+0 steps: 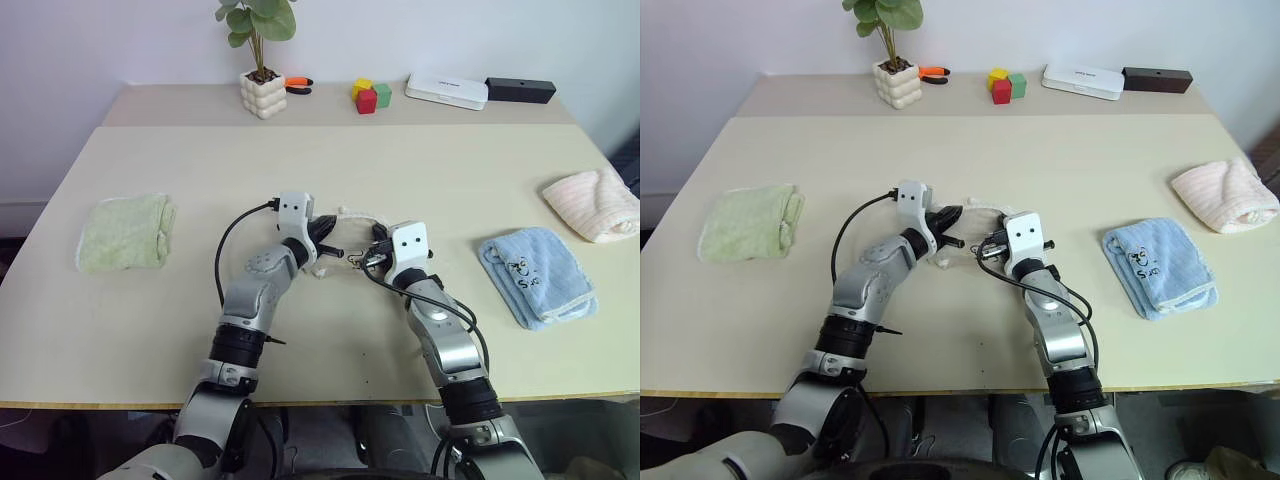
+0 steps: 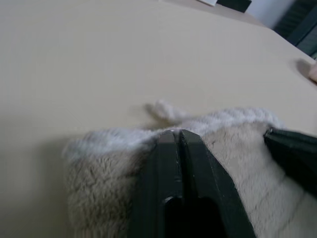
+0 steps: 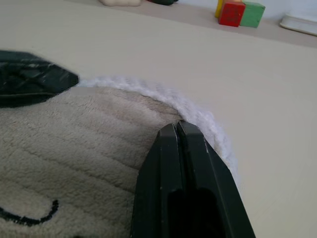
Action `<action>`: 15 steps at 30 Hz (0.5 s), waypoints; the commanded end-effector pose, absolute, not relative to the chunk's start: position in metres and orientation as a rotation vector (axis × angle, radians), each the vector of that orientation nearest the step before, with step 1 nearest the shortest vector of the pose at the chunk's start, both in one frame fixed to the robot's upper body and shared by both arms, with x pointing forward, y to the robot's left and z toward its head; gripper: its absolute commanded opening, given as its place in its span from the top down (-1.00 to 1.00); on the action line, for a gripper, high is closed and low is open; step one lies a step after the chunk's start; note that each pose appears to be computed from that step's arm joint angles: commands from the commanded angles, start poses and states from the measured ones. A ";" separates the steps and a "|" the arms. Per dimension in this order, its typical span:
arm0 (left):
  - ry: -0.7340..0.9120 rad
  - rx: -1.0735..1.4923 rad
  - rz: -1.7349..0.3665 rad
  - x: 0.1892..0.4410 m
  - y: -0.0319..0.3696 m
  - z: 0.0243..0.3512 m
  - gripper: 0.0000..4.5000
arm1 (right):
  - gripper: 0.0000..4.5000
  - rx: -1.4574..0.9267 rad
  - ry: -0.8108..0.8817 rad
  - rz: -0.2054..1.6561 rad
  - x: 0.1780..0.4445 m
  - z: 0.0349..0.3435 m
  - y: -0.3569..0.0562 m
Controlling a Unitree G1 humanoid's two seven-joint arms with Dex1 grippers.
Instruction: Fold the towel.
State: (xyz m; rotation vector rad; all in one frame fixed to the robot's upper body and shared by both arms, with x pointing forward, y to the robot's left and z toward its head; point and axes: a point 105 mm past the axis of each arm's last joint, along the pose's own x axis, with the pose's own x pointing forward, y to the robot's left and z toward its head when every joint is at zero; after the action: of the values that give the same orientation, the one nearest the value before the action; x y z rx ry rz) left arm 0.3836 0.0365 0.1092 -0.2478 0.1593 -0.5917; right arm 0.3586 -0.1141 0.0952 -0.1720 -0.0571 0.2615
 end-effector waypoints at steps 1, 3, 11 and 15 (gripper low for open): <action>0.139 -0.247 -0.605 0.381 0.043 0.113 0.21 | 0.62 -0.157 -0.082 0.259 0.360 0.103 -0.123; 0.126 -0.251 -0.609 0.382 0.045 0.118 -0.21 | 0.21 -0.147 -0.098 0.248 0.362 0.109 -0.125; 0.067 -0.197 -0.638 0.386 0.061 0.138 -1.00 | -0.97 -0.215 -0.186 0.196 0.367 0.144 -0.147; -0.018 -0.188 -0.727 0.381 0.069 0.164 -1.00 | -0.97 -0.128 -0.183 0.166 0.372 0.166 -0.167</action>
State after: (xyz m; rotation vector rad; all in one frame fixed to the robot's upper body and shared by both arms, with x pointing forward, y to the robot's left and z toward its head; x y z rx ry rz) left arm 0.3832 0.0694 0.1304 -0.1919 0.0991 -0.6715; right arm 0.3729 -0.1647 0.1392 -0.1797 -0.1192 0.1596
